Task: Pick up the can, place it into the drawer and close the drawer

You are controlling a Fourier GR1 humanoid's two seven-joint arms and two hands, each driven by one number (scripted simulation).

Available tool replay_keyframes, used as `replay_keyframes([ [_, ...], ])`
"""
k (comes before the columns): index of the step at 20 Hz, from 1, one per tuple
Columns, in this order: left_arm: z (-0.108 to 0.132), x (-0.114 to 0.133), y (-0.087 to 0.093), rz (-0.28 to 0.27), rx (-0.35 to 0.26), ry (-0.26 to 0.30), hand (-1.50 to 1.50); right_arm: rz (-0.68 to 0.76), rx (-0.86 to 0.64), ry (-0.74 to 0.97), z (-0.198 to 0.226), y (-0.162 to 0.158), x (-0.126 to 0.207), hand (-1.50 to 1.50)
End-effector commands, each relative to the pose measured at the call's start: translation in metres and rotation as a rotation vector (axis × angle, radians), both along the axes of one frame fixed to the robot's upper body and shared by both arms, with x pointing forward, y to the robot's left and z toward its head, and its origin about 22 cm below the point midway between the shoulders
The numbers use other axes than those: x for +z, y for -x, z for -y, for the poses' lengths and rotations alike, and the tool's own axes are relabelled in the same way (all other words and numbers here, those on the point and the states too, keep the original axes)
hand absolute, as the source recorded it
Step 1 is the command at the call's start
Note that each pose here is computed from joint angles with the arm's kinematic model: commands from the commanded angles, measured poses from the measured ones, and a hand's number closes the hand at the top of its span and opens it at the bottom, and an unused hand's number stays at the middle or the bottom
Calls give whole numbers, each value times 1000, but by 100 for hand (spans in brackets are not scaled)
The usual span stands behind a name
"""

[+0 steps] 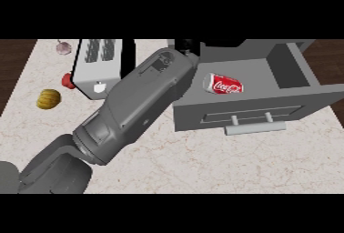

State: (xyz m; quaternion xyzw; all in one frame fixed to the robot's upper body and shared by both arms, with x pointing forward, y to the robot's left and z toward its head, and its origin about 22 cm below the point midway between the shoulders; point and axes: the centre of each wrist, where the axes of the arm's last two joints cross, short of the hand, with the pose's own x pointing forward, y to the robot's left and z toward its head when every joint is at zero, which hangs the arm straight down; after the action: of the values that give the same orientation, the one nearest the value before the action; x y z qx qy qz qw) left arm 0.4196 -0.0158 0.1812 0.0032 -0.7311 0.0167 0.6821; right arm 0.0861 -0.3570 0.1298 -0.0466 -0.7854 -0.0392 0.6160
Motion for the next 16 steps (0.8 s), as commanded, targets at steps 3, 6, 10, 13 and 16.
replay_keyframes([
  [3,1,-7,1,-4,50,-16,-150,1,-4,1,-6,-7,3,-150],
  [6,-8,-18,-4,-10,53,-12,-150,-5,-16,7,-2,0,3,-150],
  [10,-5,-11,-4,8,53,3,-150,21,8,20,-4,-7,14,-150],
  [13,1,-14,4,-2,52,21,-150,13,-3,19,2,3,4,-150],
  [16,-1,-7,-1,23,56,41,-150,127,-12,207,-3,-9,24,-150],
])
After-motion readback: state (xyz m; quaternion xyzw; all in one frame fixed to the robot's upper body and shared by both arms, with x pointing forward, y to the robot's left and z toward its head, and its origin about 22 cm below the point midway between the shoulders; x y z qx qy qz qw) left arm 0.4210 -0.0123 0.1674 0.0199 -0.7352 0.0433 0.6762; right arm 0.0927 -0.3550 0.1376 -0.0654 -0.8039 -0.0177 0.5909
